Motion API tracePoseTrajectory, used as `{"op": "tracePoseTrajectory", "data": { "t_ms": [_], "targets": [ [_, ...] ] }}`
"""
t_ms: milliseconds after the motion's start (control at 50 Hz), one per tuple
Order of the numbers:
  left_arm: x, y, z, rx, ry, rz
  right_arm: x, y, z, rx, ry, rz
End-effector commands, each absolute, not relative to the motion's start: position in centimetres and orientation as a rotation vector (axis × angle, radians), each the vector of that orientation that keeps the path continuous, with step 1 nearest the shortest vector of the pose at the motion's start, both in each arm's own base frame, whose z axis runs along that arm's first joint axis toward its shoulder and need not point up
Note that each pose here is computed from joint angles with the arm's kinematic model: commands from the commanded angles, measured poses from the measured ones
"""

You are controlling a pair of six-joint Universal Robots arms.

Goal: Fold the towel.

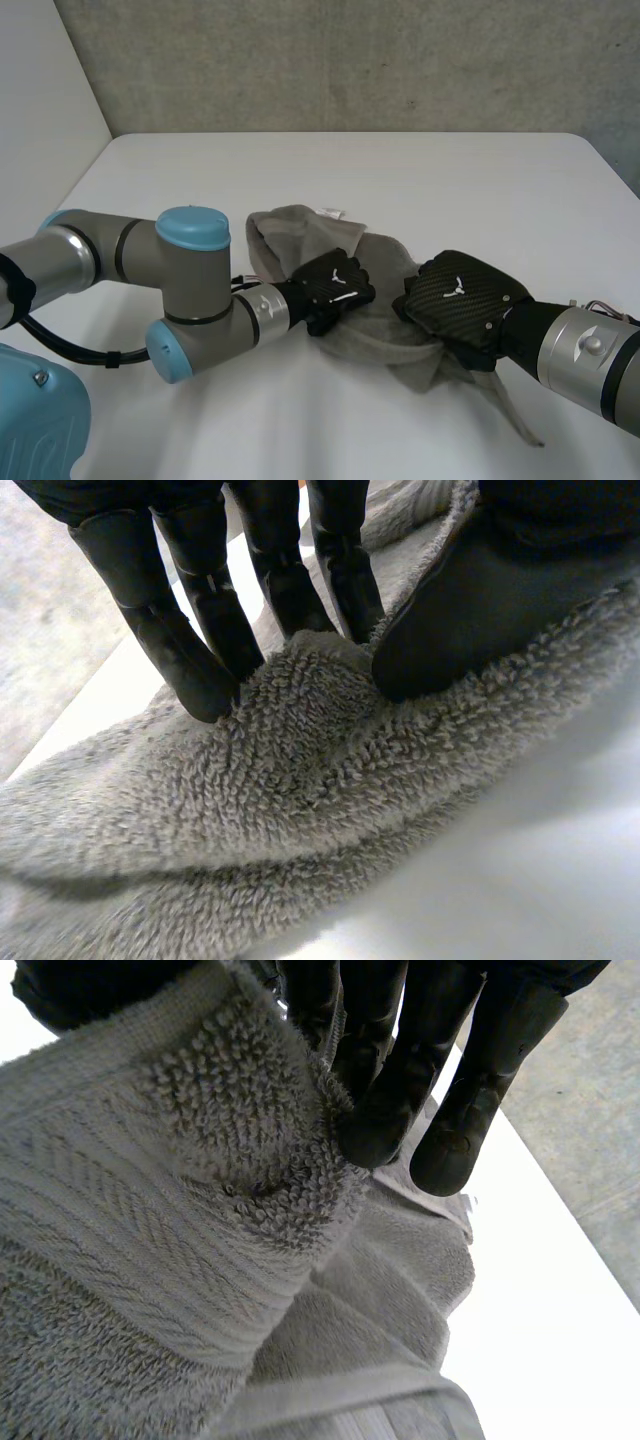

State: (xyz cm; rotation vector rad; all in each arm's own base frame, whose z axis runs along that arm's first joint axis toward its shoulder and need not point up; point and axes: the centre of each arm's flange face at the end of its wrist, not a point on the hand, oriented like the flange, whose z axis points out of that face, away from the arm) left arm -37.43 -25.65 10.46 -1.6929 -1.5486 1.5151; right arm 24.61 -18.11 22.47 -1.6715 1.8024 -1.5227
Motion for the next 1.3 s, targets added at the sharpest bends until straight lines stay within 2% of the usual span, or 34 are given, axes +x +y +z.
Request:
{"op": "tracePoseTrajectory", "data": {
  "t_ms": [20, 140, 180, 200, 240, 300, 340, 360, 400, 500, 620, 660, 680, 720, 740, 780, 840, 880, 940, 1000, 1040, 1100, 1220, 1300],
  "targets": [
    [-36.4, -29.2, 12.6, -1.624, -1.690, 1.777, 24.8, -19.1, 22.9, -1.660, 1.794, -1.603],
    [-36.4, -31.3, 15.1, -1.514, -1.644, 1.992, 25.1, -20.9, 23.8, -1.586, 1.815, -1.726],
    [-36.4, -32.6, 17.7, -1.342, -1.612, 2.135, 25.5, -22.9, 25.2, -1.471, 1.783, -1.887],
    [-36.4, -32.6, 17.8, -1.341, -1.612, 2.135, 25.5, -22.9, 25.3, -1.471, 1.782, -1.888],
    [-36.1, -33.9, 21.1, -1.103, -1.580, 2.274, 25.8, -25.3, 27.5, -1.298, 1.689, -2.111],
    [-35.8, -34.3, 22.9, -0.982, -1.548, 2.334, 25.9, -26.5, 29.0, -1.193, 1.627, -2.229],
    [-34.8, -34.9, 26.9, -0.762, -1.453, 2.433, 25.9, -28.7, 32.0, -0.991, 1.493, -2.427],
    [-34.8, -34.9, 26.9, -0.761, -1.453, 2.434, 25.9, -28.7, 32.0, -0.990, 1.493, -2.428],
    [-33.8, -34.7, 30.1, -0.604, -1.373, 2.467, 26.0, -30.1, 33.5, -0.883, 1.428, -2.489],
    [-33.0, -33.5, 32.1, -0.498, -1.336, 2.415, 26.5, -31.5, 33.6, -0.858, 1.448, -2.472],
    [-32.7, -32.3, 29.8, -0.519, -1.428, 2.324, 27.3, -31.7, 30.9, -0.925, 1.589, -2.308],
    [-32.4, -31.3, 26.4, -0.576, -1.543, 2.234, 28.5, -30.9, 28.7, -0.998, 1.661, -2.182],
    [-32.4, -31.3, 26.4, -0.576, -1.544, 2.233, 28.5, -30.9, 28.7, -0.999, 1.661, -2.181],
    [-31.9, -30.0, 22.8, -0.638, -1.678, 2.119, 28.8, -30.7, 25.9, -1.085, 1.760, -2.068],
    [-31.9, -30.0, 22.7, -0.638, -1.679, 2.118, 28.8, -30.7, 25.9, -1.086, 1.760, -2.068],
    [-31.0, -28.6, 19.3, -0.686, -1.842, 1.995, 28.6, -30.6, 22.9, -1.211, 1.894, -1.953],
    [-30.4, -27.6, 17.7, -0.726, -1.930, 1.922, 28.3, -30.5, 21.5, -1.290, 1.957, -1.889],
    [-29.6, -25.7, 15.4, -0.820, -2.067, 1.797, 27.9, -30.2, 19.5, -1.437, 2.051, -1.789],
    [-29.4, -23.7, 14.4, -0.907, -2.135, 1.694, 27.4, -30.0, 18.8, -1.515, 2.118, -1.763],
    [-29.7, -22.8, 14.3, -0.939, -2.137, 1.663, 27.2, -30.1, 18.5, -1.531, 2.154, -1.768],
    [-30.7, -21.2, 15.7, -0.974, -2.076, 1.666, 26.8, -30.2, 18.4, -1.521, 2.205, -1.777],
    [-31.1, -20.4, 17.3, -0.982, -2.015, 1.704, 26.5, -30.3, 18.2, -1.515, 2.219, -1.781],
    [-31.3, -20.2, 18.7, -0.984, -1.968, 1.749, 26.5, -30.4, 18.4, -1.508, 2.205, -1.838],
    [-31.4, -21.2, 19.9, -0.959, -1.934, 1.812, 26.1, -30.7, 18.0, -1.499, 2.221, -1.854]
  ]
}}
